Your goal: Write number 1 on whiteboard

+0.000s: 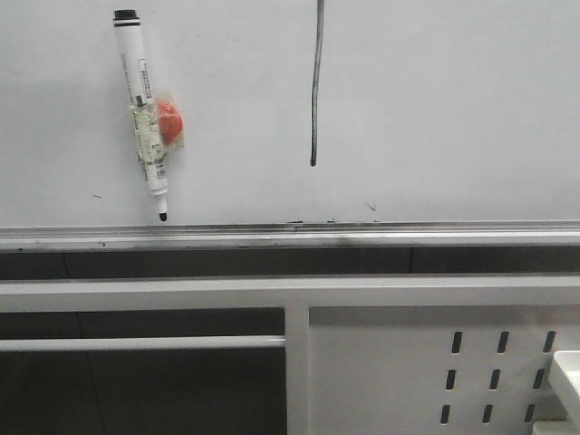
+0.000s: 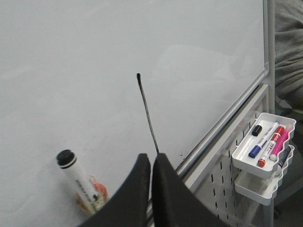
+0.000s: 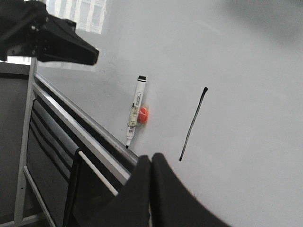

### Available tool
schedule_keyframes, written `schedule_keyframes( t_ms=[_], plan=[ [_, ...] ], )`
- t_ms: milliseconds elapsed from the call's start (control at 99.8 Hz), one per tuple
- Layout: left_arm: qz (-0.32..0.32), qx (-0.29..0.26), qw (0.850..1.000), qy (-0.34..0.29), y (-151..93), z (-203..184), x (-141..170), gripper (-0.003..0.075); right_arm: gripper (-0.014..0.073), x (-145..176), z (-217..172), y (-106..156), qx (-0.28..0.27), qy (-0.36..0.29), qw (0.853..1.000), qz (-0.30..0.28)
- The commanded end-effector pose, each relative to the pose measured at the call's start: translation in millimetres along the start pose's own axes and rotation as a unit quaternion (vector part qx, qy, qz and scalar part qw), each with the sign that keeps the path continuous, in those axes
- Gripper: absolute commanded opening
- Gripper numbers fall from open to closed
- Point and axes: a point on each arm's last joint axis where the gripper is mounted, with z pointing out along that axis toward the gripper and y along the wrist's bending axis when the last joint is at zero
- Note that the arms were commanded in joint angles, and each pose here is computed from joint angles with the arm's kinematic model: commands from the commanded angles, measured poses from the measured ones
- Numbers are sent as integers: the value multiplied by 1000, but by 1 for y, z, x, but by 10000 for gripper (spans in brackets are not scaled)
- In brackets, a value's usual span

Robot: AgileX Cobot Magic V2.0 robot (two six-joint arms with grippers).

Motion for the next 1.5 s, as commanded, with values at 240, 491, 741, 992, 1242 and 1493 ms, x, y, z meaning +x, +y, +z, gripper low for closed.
schedule_keyframes(
  t_ms=[240,491,741,992,1242,1493],
  plan=[
    [33,-31,995,-93,8,-79,-33,-20,-69,-15,-1,-5,20,-51,998,-6],
    [34,-76,995,-46,13,-102,-16,-20,-69,-15,-1,-5,20,-51,998,-6],
    [-5,-173,983,-64,18,-117,-15,-20,-69,-15,-1,-5,20,-51,998,-6],
    [-48,-301,948,-89,20,-124,-1,-20,-69,-15,-1,-5,20,-51,998,-6],
    [-119,-365,919,-84,24,-117,23,-20,-69,-15,-1,-5,20,-51,998,-6],
    [-131,-391,910,-39,20,-108,74,-20,-69,-15,-1,-5,20,-51,998,-6]
  ],
)
